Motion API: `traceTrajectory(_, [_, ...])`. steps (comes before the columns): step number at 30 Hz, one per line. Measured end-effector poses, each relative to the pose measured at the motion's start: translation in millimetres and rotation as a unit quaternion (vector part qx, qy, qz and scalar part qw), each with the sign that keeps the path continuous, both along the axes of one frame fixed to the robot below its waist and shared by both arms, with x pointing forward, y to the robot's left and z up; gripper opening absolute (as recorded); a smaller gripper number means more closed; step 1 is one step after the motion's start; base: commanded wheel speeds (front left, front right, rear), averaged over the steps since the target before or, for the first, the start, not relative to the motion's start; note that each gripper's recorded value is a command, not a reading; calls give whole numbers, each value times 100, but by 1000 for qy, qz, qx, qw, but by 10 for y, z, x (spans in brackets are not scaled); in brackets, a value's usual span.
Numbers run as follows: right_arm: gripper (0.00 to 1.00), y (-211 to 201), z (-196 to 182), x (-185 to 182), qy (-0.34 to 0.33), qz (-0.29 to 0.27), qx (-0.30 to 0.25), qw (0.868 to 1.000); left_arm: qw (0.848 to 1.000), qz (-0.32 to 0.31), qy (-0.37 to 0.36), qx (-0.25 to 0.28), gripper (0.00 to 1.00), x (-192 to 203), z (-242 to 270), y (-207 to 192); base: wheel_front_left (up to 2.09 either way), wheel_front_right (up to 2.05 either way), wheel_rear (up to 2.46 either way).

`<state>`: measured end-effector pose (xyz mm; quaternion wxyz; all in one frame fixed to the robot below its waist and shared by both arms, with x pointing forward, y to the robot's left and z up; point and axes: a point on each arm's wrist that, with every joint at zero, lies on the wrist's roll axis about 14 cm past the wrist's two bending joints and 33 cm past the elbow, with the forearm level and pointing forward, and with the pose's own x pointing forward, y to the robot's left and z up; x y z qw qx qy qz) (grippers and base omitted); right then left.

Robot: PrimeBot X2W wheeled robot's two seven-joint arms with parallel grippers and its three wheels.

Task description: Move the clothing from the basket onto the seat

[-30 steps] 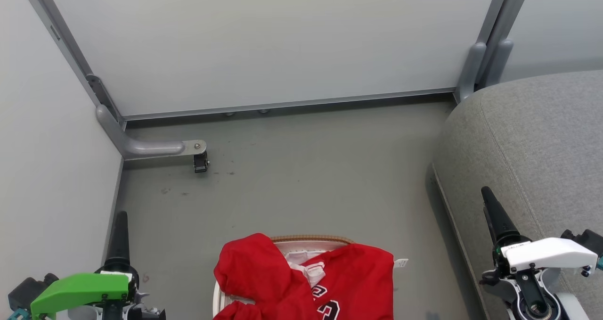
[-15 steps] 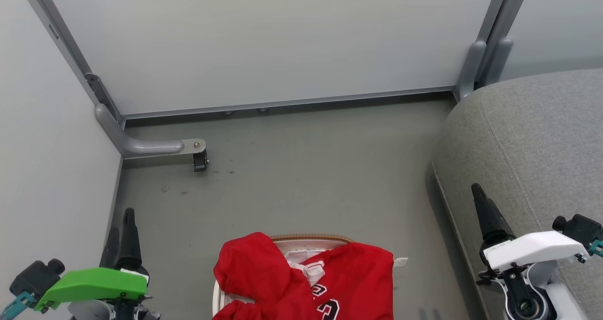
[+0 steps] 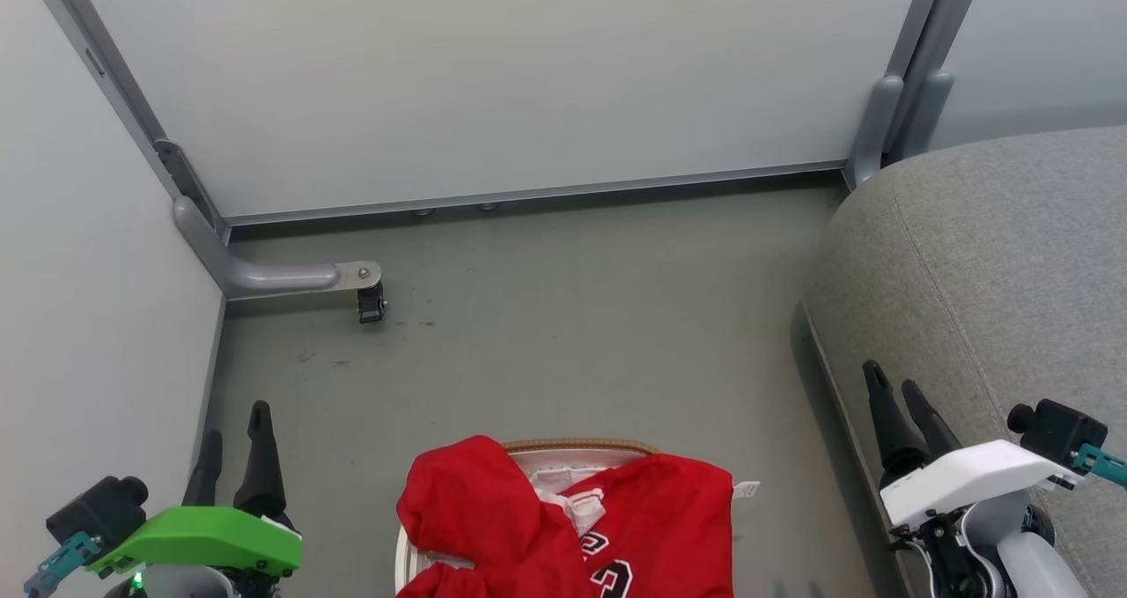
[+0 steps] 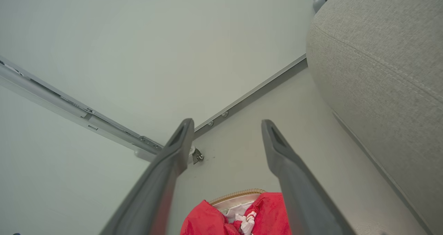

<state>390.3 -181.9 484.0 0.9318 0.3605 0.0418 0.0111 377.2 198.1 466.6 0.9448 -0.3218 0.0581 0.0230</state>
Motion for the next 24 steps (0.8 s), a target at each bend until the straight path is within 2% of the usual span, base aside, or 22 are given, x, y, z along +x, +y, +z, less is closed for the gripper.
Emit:
traceTrajectory(10, [100, 12, 13, 23, -9, 10, -67, 998, 997, -24, 4, 80, 100, -35, -51, -40, 0, 0, 0])
traceTrajectory(24, [100, 58, -29, 16, -15, 28, -147, 989, 986, -49, -11, 159, 100, -37, -15, -134, 0, 0, 0])
